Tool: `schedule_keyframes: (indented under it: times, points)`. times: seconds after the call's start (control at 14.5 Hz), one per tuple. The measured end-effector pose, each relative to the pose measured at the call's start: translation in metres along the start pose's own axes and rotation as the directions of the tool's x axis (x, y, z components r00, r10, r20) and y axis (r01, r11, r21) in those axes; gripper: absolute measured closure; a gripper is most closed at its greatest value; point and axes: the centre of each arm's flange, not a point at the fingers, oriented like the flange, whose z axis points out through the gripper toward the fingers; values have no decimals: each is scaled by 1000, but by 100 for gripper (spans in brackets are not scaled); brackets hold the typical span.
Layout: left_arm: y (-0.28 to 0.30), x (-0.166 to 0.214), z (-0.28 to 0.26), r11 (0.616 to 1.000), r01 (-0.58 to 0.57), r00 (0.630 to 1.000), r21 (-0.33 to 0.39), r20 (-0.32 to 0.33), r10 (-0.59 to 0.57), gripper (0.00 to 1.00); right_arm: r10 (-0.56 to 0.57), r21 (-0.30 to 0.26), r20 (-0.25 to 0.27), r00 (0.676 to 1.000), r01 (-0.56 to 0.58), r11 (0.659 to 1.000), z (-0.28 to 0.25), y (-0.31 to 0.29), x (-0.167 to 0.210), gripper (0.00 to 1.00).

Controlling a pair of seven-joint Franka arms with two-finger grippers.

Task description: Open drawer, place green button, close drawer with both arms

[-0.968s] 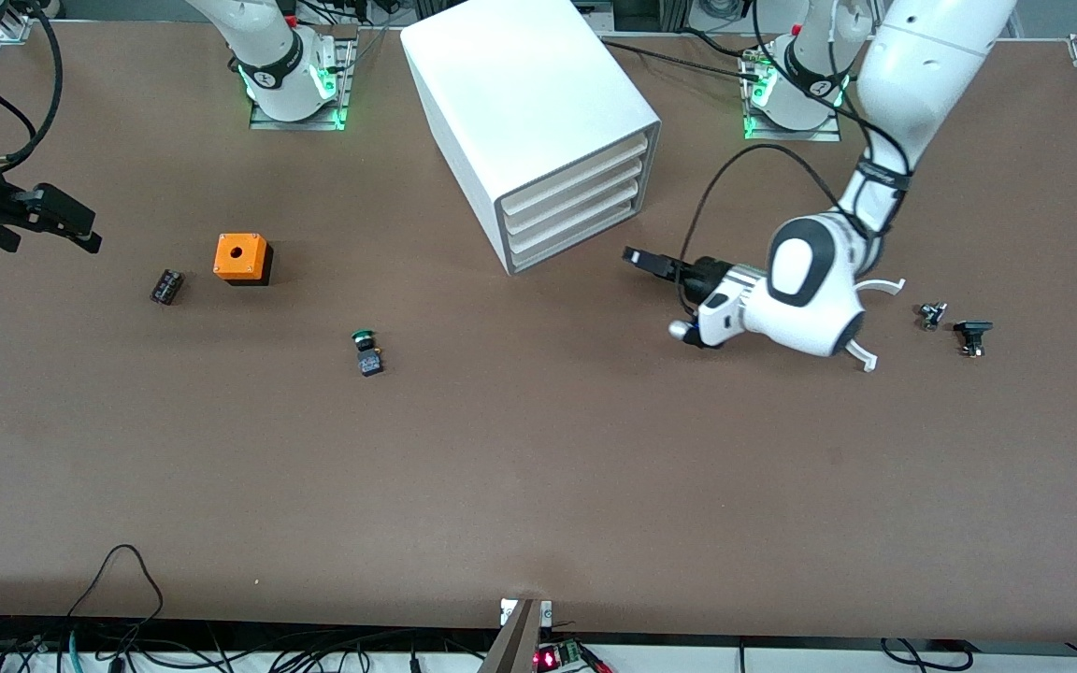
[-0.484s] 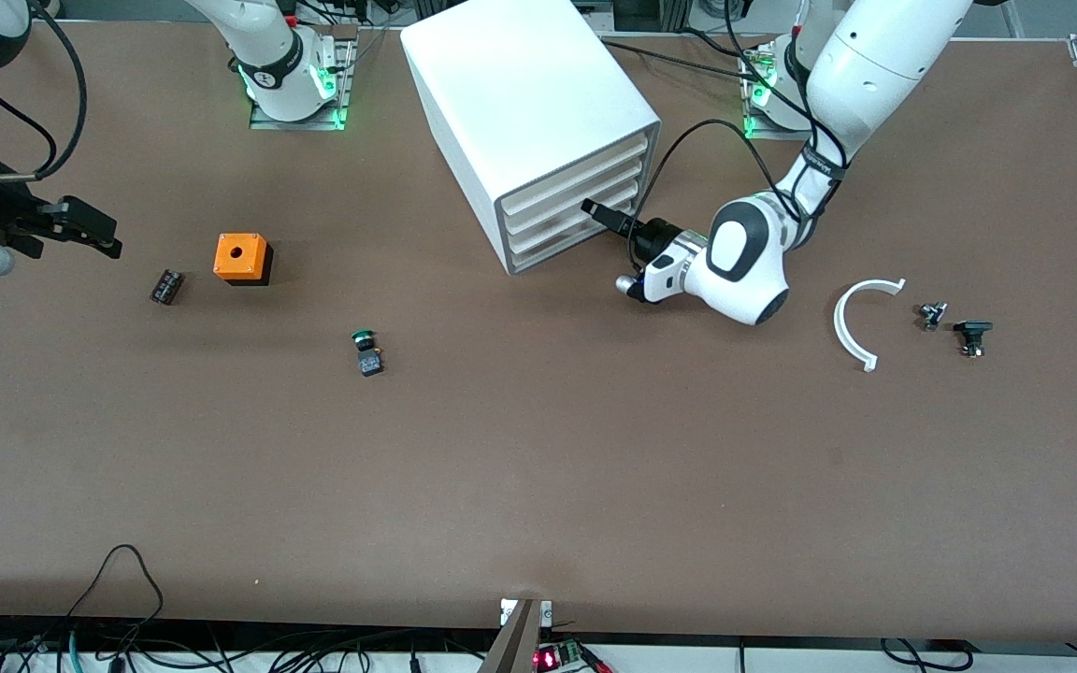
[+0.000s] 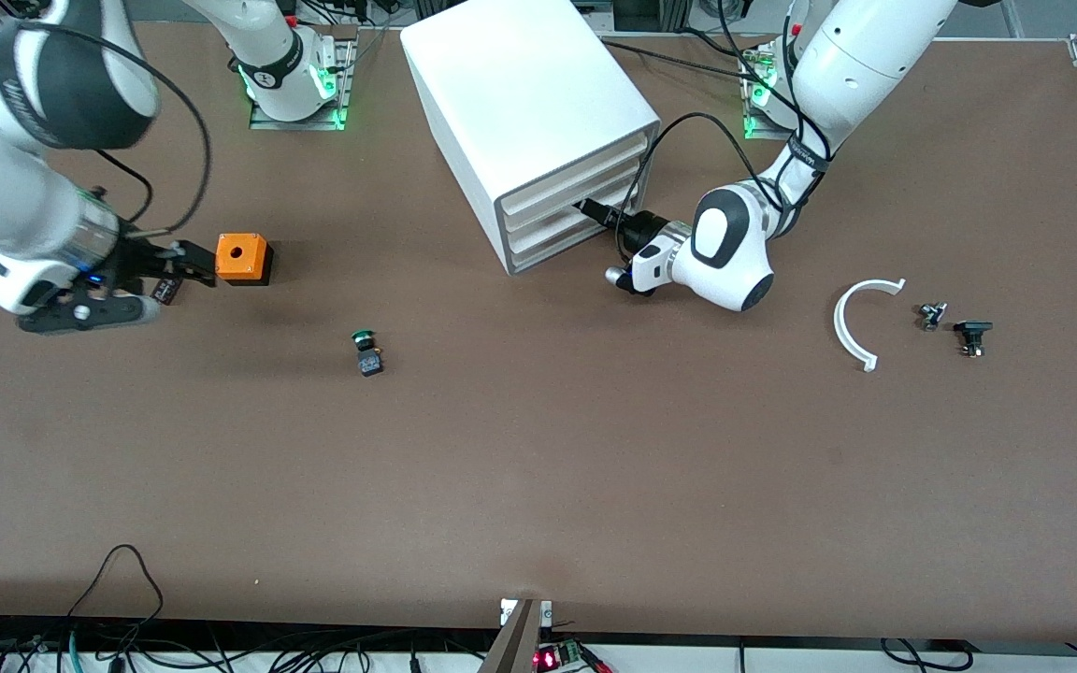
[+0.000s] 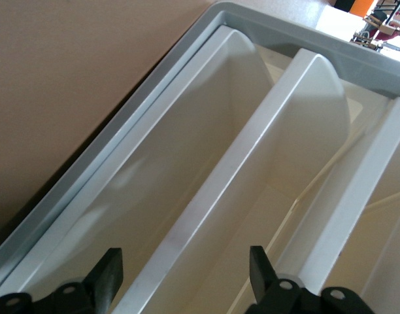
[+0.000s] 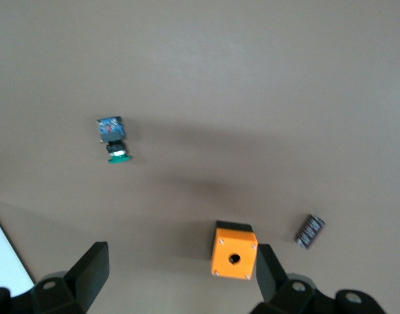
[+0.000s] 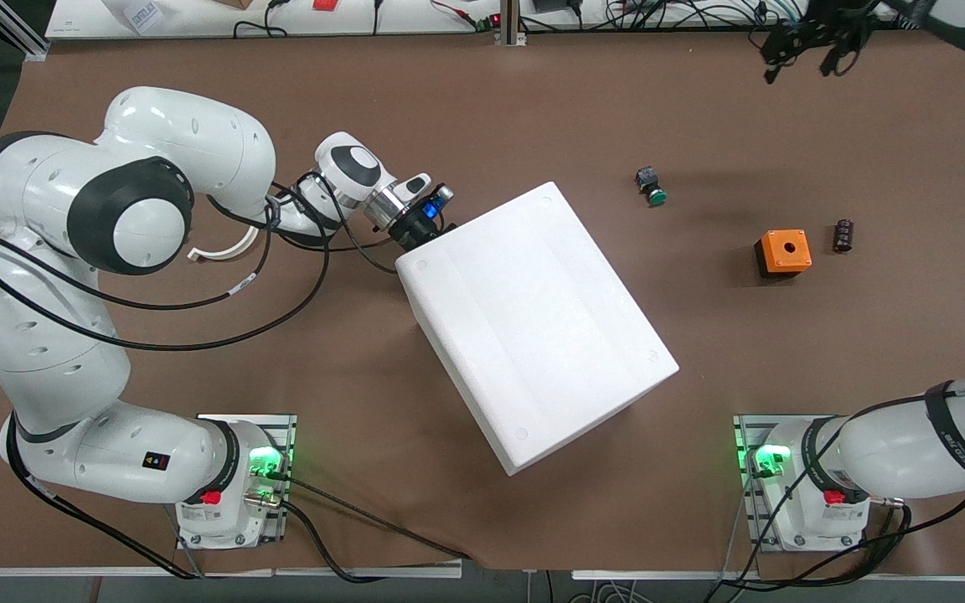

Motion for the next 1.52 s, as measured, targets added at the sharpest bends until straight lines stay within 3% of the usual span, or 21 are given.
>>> schedule_keyframes:
  times: [0.14, 0.35, 0.55, 0.76, 1.11, 1.24, 1.31, 1.52]
  points:
    - [-5, -5, 7, 1000, 13, 1000, -1, 13, -13, 25, -34, -5, 3, 999, 34, 999, 16, -21, 9, 0]
    - [-10, -6, 8, 1000, 25, 1000, -2, 8, -25, 53, -99, -3, 36, 994, 99, 995, 53, -66, 18, 0]
    - [-12, -8, 12, 1000, 16, 1000, -11, 10, -15, 79, -124, 6, 19, 992, 124, 992, 104, -105, 25, 0]
    - [-14, -7, 9, 1000, -5, 1000, -9, -7, 5, 79, -136, 11, 20, 991, 136, 991, 161, -112, 21, 0]
    - [-25, 10, -89, 998, -52, 963, 45, -262, 62, 80, -152, 21, 18, 988, 152, 988, 225, -121, 23, 0]
    - [-28, 11, -111, 997, -61, 950, 52, -304, 74, 82, -164, 30, 4, 986, 164, 986, 246, -131, 26, 0]
    - [-29, 12, -115, 997, -53, 945, 54, -320, 68, 78, -168, 35, -6, 986, 168, 985, 256, -136, 28, 0]
    - [-33, 19, -127, 996, -6, 916, 87, -398, 40, 53, -177, 47, -31, 984, 179, 983, 280, -146, 32, 0]
